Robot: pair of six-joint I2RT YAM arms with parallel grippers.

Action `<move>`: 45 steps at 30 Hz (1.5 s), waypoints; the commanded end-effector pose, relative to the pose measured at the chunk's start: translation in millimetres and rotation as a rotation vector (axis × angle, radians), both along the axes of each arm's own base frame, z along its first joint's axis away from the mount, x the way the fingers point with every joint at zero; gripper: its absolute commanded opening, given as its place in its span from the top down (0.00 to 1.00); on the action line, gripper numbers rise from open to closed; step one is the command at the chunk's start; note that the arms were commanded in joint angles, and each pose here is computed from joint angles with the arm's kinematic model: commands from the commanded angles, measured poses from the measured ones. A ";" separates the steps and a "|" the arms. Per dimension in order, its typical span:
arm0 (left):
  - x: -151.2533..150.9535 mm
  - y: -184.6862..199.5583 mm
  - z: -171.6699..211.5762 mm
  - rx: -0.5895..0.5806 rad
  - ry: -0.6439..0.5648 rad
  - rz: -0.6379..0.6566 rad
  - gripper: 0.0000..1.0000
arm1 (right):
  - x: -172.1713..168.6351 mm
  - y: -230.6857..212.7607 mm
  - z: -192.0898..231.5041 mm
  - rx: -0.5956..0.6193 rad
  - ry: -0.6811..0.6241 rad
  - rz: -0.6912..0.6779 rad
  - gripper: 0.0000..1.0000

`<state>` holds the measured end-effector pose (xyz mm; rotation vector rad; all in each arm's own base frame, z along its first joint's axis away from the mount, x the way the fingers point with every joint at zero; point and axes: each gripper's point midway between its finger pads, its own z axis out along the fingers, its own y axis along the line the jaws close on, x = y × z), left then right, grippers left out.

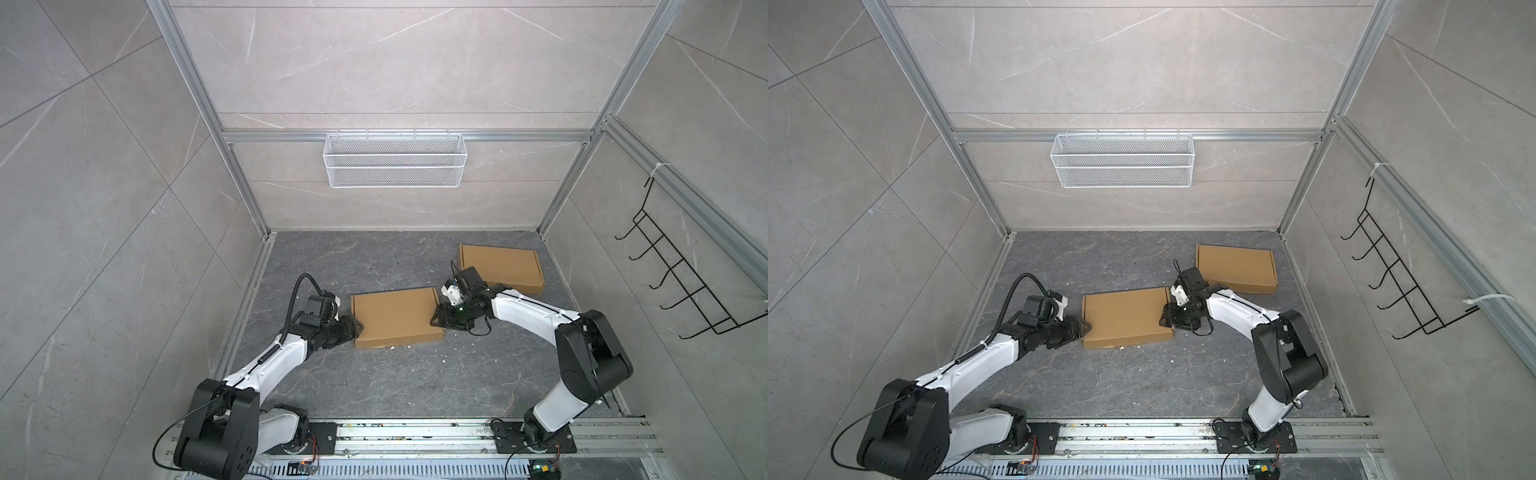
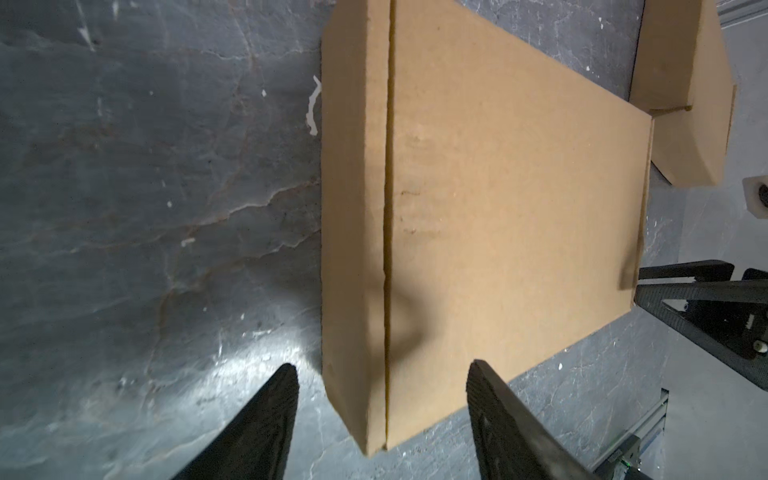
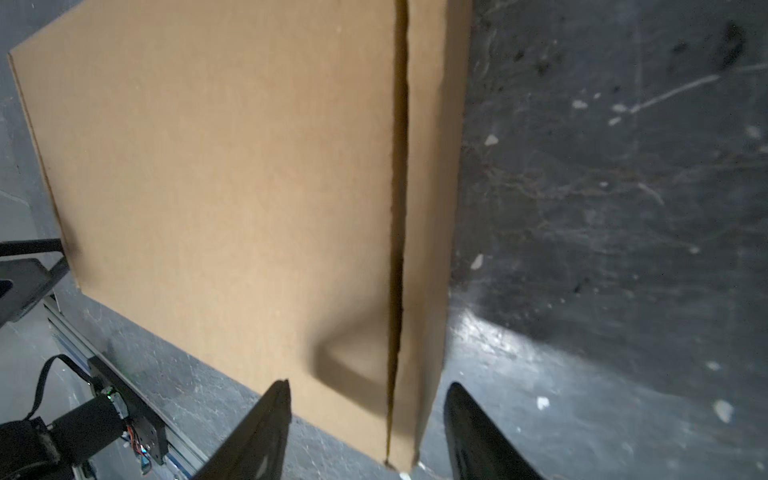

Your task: Fold the paper box

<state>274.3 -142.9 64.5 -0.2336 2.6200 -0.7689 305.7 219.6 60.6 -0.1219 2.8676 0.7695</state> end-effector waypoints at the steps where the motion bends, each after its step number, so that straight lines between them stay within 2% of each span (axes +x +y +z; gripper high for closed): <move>1: 31.2 -16.1 20.1 -0.064 -0.091 -0.006 0.35 | 14.5 24.9 10.0 0.067 -0.014 -0.002 0.40; 5: 58.8 -20.4 27.3 -0.052 -0.121 -0.016 0.36 | 27.0 47.9 11.1 0.088 -0.013 0.010 0.40; 12: 116.6 4.6 34.1 -0.074 -0.144 0.043 0.35 | 64.1 70.4 7.3 0.107 -0.035 -0.007 0.40; 17: 150.5 -4.5 32.8 -0.102 -0.145 0.023 0.35 | 94.2 83.9 7.7 0.122 -0.049 -0.009 0.40; 24: 178.0 -13.2 26.6 -0.115 -0.135 0.011 0.35 | 125.4 68.6 -3.7 0.077 -0.059 -0.038 0.39; 28: 178.8 6.6 26.4 -0.018 -0.136 0.052 0.29 | 128.9 47.7 5.8 -0.013 -0.113 0.001 0.34; 34: 163.8 31.9 68.3 0.084 -0.250 0.105 0.19 | 119.3 13.0 64.0 -0.057 -0.290 0.016 0.30; 37: 141.1 48.9 86.0 0.155 -0.340 0.144 0.11 | 108.9 -17.5 107.4 -0.104 -0.491 -0.032 0.30; 38: 131.7 54.5 91.8 0.183 -0.387 0.150 0.02 | 103.2 -32.7 123.2 -0.121 -0.580 -0.069 0.29; 40: 114.4 61.7 99.3 0.254 -0.478 0.141 0.00 | 93.8 -65.5 151.1 -0.172 -0.769 -0.157 0.26; 41: 106.7 67.8 101.3 0.306 -0.520 0.141 0.00 | 87.7 -82.4 160.3 -0.212 -0.861 -0.194 0.18; 42: 100.3 74.7 103.5 0.367 -0.559 0.145 0.00 | 82.0 -99.0 160.9 -0.289 -0.926 -0.211 0.06; 43: 96.3 82.3 105.2 0.415 -0.588 0.158 0.00 | 79.5 -114.7 157.6 -0.367 -0.952 -0.237 0.00; 45: 87.8 115.5 110.1 0.550 -0.625 0.291 0.00 | 74.1 -167.3 152.6 -0.584 -0.927 -0.380 0.00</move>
